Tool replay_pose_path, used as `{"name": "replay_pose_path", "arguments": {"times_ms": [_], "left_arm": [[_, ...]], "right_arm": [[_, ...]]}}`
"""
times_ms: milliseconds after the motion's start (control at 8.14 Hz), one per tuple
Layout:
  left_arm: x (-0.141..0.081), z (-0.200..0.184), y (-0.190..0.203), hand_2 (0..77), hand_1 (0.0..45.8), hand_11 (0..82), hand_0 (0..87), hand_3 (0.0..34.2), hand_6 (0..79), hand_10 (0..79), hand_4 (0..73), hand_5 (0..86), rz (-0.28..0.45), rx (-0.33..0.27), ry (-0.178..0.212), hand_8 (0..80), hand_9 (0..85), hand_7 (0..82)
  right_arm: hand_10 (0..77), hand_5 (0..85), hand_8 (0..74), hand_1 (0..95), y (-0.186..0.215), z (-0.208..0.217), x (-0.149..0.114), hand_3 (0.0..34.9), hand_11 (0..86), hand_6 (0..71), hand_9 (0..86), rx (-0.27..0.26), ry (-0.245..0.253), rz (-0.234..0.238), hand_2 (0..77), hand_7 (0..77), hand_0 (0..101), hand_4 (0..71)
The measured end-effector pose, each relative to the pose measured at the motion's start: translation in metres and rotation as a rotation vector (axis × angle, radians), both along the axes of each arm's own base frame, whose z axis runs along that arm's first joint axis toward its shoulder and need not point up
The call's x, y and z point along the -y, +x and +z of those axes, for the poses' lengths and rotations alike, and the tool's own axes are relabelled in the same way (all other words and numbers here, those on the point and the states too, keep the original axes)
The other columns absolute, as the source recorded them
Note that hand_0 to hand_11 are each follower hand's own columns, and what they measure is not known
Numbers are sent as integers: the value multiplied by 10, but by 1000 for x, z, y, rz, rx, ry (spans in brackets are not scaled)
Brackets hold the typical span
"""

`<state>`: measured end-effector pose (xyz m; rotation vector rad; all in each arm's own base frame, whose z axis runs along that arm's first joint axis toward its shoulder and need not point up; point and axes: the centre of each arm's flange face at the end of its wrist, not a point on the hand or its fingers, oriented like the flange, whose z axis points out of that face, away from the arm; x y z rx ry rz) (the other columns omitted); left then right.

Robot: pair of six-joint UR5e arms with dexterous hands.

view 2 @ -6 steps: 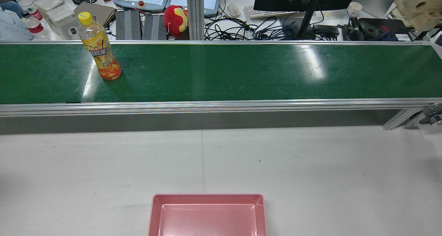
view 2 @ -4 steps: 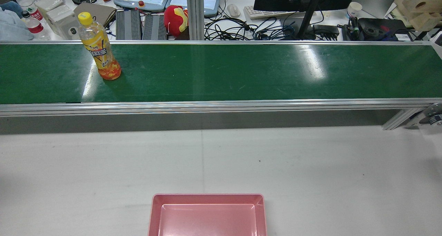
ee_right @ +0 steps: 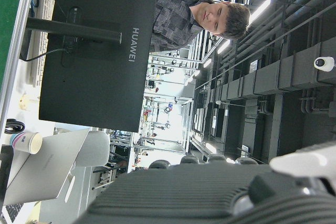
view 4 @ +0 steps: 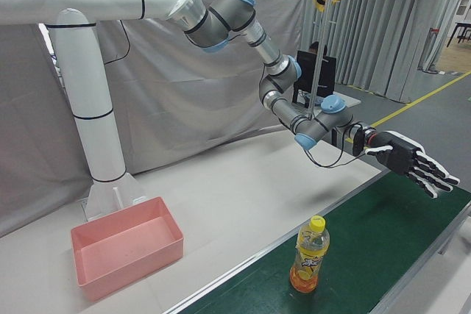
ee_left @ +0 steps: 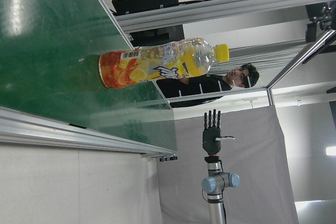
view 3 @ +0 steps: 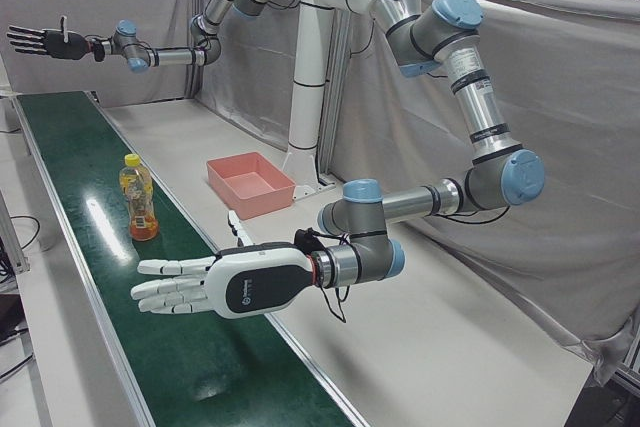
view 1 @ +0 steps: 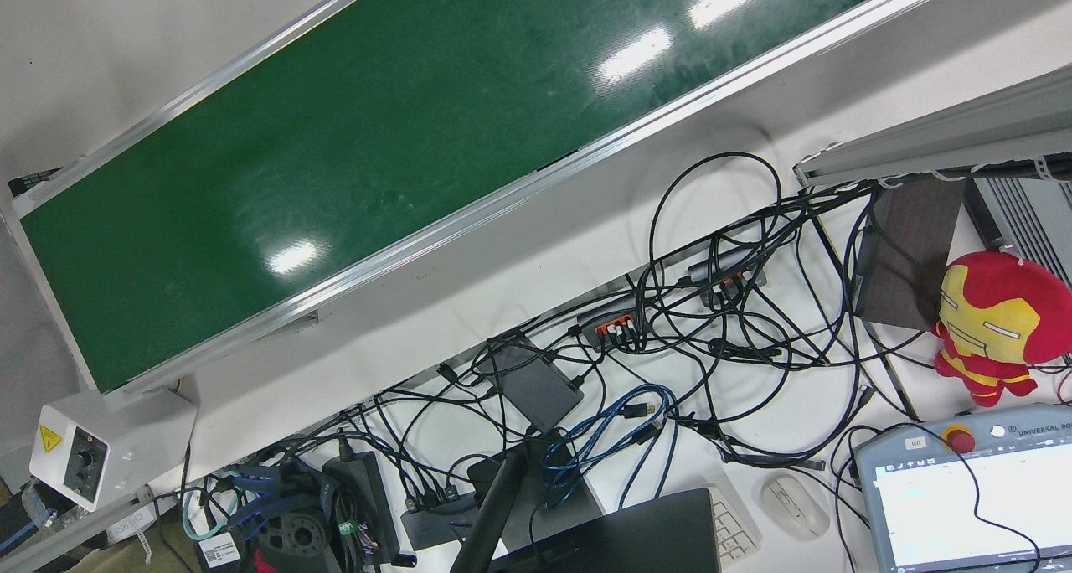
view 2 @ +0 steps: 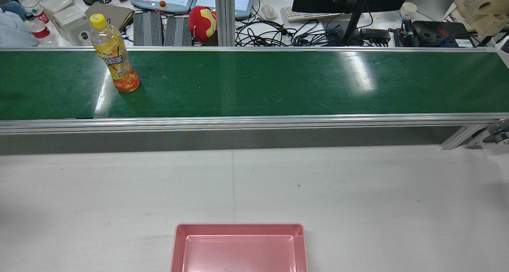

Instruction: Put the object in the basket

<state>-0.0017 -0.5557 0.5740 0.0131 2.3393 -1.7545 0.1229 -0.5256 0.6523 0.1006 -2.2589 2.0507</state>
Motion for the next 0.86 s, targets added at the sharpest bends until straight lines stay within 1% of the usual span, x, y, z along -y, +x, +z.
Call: {"name": "replay_pose_path", "arguments": {"times_ms": [123,246,368,491,614,860], "left_arm": [[-7,-27,6,0,240,125,632,3,5,71,71,93,0,49,12,27,22,5],[-13,-48,19,0,245,136,623,1,5,71,76,87,14,85,21,27,38,5],[-17,-59,35,0,218,147,614,1,5,71,71,87,36,101,28,27,38,5],[-19,-65,54,0,218,147,613,5,5,82,65,71,54,109,33,44,38,5],[-21,-68,76,0,235,158,614,4,5,82,60,76,62,106,34,38,49,5],[-25,-75,124,0,235,164,613,3,5,82,60,76,47,69,37,38,49,5]], "right_arm": [[0,0,0,0,0,0,0,2,0,0,0,0,0,0,0,5,2,0],[0,0,0,0,0,0,0,2,0,0,0,0,1,0,5,5,2,0],[0,0,0,0,0,0,0,2,0,0,0,0,1,0,5,5,2,0],[0,0,0,0,0,0,0,2,0,0,0,0,1,0,0,5,2,0],[0,0,0,0,0,0,0,2,0,0,0,0,0,0,0,5,3,0],[0,0,0,0,0,0,0,1,0,0,0,0,0,0,5,5,2,0]]}}
